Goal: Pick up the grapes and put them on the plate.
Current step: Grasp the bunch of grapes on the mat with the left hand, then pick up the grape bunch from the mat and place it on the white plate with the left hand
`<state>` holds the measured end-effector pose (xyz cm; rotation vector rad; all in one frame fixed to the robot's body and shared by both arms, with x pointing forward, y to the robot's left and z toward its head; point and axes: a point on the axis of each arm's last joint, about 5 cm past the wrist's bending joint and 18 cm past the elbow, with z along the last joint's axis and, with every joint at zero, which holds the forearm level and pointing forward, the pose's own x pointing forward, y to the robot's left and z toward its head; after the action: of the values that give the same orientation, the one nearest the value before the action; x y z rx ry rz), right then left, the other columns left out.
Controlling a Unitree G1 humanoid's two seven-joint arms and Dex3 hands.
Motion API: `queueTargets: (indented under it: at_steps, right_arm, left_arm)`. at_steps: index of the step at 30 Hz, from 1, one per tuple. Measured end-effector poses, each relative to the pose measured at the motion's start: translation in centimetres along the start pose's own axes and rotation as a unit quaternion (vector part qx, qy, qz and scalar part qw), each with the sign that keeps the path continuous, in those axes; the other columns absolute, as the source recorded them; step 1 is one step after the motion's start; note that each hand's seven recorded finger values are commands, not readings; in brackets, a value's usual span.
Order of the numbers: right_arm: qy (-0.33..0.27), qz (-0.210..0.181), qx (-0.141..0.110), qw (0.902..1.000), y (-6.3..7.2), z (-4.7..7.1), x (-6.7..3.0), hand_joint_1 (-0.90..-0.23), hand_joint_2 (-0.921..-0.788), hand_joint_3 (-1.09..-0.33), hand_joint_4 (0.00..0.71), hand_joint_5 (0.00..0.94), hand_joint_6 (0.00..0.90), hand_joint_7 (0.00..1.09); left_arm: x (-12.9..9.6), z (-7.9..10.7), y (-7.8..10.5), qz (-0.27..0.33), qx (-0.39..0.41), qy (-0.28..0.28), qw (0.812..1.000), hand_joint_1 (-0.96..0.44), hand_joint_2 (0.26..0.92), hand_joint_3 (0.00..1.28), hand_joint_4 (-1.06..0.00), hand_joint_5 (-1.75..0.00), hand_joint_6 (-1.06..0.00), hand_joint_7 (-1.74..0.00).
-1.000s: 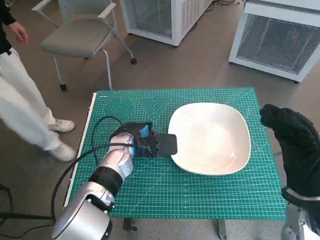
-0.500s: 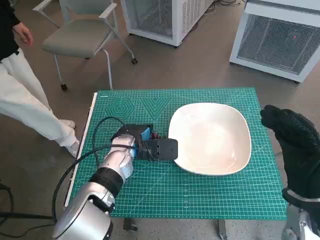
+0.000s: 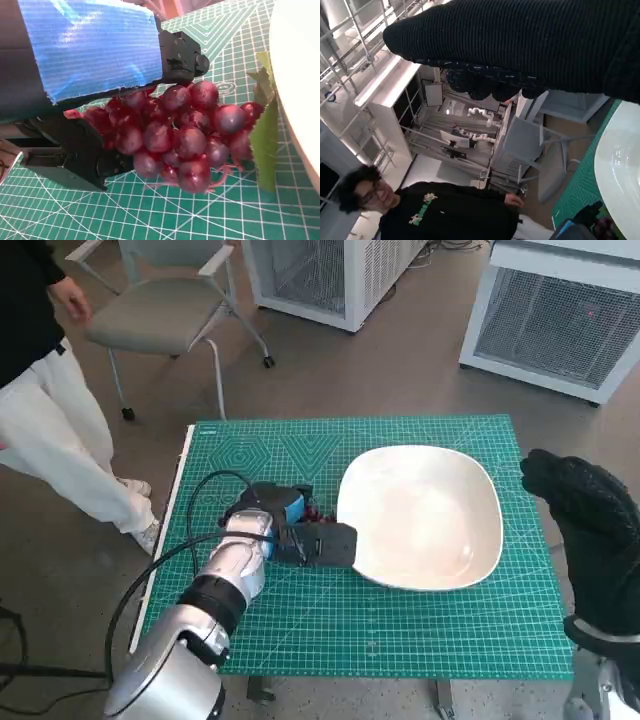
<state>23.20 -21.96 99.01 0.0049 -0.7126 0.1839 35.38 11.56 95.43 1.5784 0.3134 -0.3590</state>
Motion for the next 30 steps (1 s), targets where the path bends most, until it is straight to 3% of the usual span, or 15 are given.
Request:
queueTargets:
  at_steps: [26, 30]
  right_arm:
    - [-0.004, 0.000, 0.001, 1.0000, -0.02, 0.04, 0.31, -0.618, -0.921, -0.703, 0.357, 0.005, -0.001, 0.73]
    - [-0.005, 0.001, 0.000, 1.0000, -0.04, 0.05, 0.38, -0.619, -0.921, -0.703, 0.357, 0.005, -0.001, 0.73]
  left_arm:
    - [0.02, -0.20, -0.12, 0.002, -0.006, -0.001, 1.000, 0.37, 0.691, 0.82, -0.33, -1.75, -0.42, -0.05]
    - [0.02, -0.27, -0.10, 0.002, -0.008, 0.000, 1.000, 0.37, 0.717, 0.78, -0.32, -1.74, -0.42, -0.05]
